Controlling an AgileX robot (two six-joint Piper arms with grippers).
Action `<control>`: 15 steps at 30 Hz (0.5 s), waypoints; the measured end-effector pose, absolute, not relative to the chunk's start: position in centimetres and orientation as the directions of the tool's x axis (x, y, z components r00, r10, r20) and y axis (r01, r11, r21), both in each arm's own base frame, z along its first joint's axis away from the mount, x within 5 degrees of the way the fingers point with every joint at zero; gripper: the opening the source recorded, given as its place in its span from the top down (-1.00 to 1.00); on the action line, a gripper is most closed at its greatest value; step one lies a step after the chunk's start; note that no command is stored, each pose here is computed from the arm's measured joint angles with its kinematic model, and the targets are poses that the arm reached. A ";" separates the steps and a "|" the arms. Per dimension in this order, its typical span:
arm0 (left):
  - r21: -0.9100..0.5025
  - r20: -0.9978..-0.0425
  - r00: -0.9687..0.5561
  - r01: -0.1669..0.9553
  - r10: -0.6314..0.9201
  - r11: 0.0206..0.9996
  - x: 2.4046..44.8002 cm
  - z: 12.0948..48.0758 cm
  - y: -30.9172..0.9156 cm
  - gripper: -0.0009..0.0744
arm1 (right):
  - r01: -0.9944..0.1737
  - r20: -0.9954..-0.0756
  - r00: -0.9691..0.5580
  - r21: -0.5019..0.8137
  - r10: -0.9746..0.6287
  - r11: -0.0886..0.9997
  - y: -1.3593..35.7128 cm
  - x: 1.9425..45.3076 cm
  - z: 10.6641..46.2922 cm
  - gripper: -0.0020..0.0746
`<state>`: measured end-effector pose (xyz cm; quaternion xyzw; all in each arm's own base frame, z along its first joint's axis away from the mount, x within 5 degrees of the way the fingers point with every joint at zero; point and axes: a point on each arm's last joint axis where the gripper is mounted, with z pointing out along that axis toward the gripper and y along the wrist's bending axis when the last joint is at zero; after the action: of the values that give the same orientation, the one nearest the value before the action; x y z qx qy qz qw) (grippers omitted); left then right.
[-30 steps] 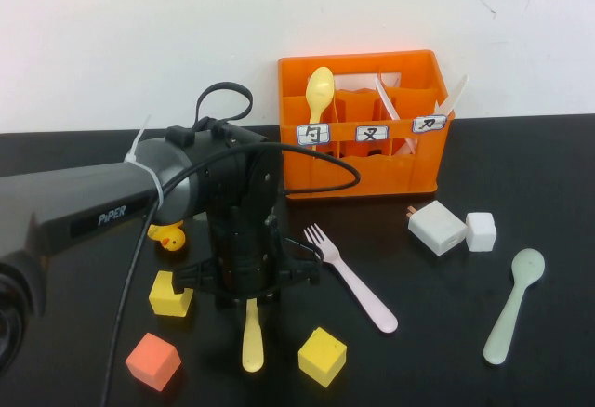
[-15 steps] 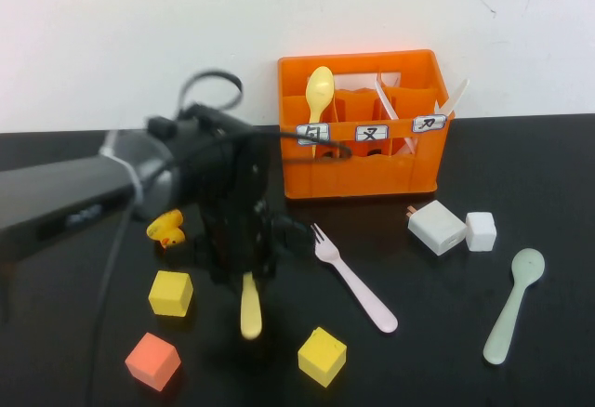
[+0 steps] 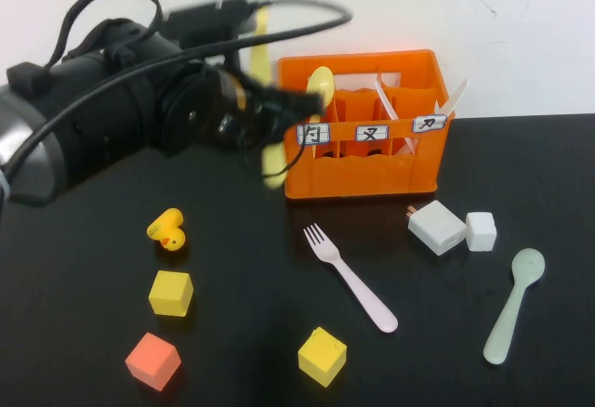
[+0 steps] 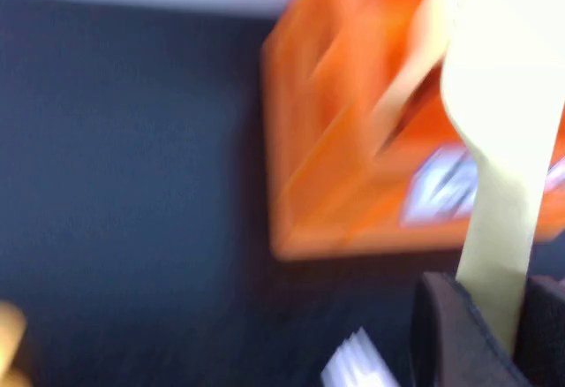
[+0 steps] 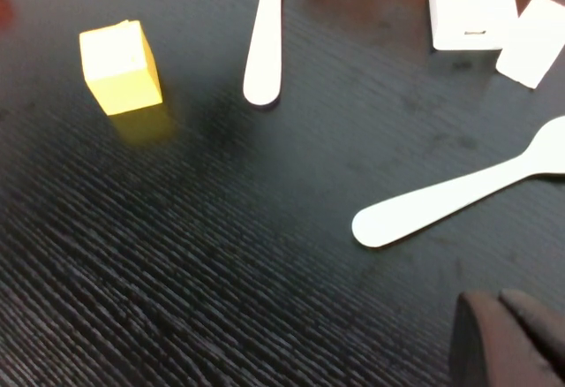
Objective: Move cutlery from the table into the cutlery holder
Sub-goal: Place the knife on the box
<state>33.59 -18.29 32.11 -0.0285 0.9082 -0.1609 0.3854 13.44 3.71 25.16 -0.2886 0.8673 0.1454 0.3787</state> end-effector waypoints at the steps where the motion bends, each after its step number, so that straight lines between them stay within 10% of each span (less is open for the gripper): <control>1: -0.336 -0.723 -0.665 0.105 -0.185 0.936 33.9 32.6 -18.6 0.64 | -0.611 -0.741 -0.547 0.034 -0.390 0.791 3.7 13.4 25.2 0.95; 15: -0.451 -0.888 -0.206 0.561 -0.410 0.694 36.9 34.6 -22.7 0.64 | -0.606 -0.749 -0.547 0.048 -0.373 0.794 3.8 13.5 25.3 0.95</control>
<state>36.95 -22.68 34.60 0.0558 0.6735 -0.3869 0.6274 13.47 3.80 25.26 -0.2826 0.8663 0.1526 0.3827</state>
